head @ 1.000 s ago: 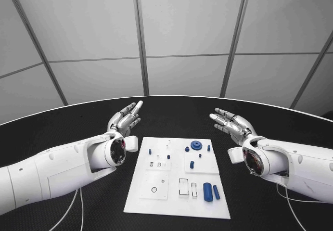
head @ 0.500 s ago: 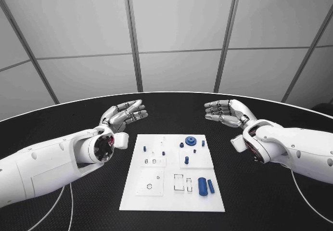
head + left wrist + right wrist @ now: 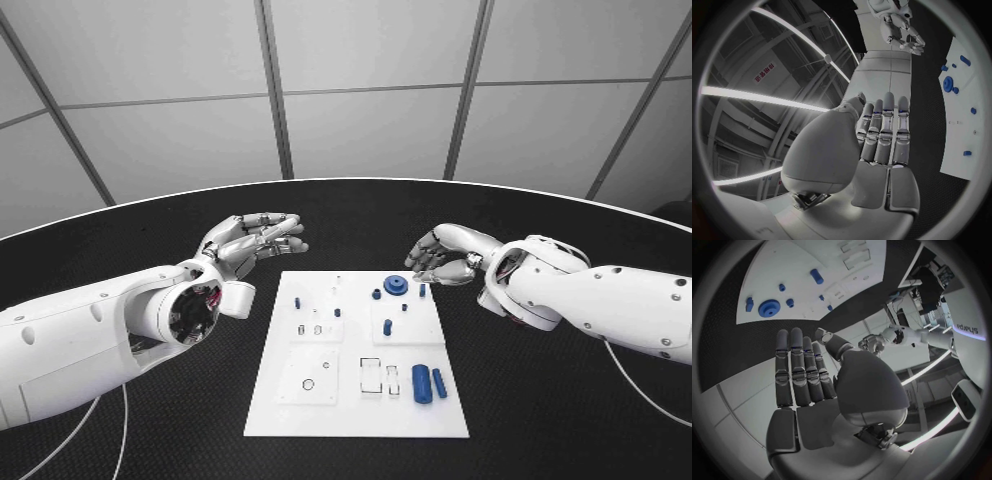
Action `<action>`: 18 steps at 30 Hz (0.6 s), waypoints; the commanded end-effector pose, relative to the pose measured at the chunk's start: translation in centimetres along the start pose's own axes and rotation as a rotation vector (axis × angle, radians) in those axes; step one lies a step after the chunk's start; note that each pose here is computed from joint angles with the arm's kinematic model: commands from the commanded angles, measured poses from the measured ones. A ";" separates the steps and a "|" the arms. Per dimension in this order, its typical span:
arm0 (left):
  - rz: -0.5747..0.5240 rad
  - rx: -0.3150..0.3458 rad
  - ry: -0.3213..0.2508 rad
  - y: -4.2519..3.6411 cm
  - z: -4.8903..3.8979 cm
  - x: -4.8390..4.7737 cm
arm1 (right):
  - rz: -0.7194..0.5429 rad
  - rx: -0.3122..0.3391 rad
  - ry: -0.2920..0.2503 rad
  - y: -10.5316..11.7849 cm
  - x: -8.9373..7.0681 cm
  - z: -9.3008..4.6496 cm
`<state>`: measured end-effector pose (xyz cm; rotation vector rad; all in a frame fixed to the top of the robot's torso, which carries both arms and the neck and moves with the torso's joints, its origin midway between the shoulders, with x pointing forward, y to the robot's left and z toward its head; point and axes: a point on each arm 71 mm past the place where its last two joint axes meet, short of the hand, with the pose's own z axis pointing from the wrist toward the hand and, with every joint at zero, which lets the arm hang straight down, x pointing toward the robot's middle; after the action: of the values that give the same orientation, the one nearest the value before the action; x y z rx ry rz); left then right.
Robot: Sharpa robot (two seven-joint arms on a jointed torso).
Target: Assemble the parts on the task board
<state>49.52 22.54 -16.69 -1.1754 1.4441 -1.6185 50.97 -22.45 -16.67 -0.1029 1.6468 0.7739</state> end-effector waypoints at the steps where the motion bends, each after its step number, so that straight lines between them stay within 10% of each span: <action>1: -0.002 -0.001 0.013 -0.32 -0.73 0.25 | -0.164 0.003 0.024 0.7 0.4 0.7; 18: -0.051 0.010 0.047 -1.94 -2.01 1.61 | -0.334 0.016 0.022 3.1 -0.1 3.6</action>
<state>47.24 22.21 -14.54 -1.1853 1.4449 -1.6953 52.55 -18.34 -15.35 -0.3619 1.6005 0.5063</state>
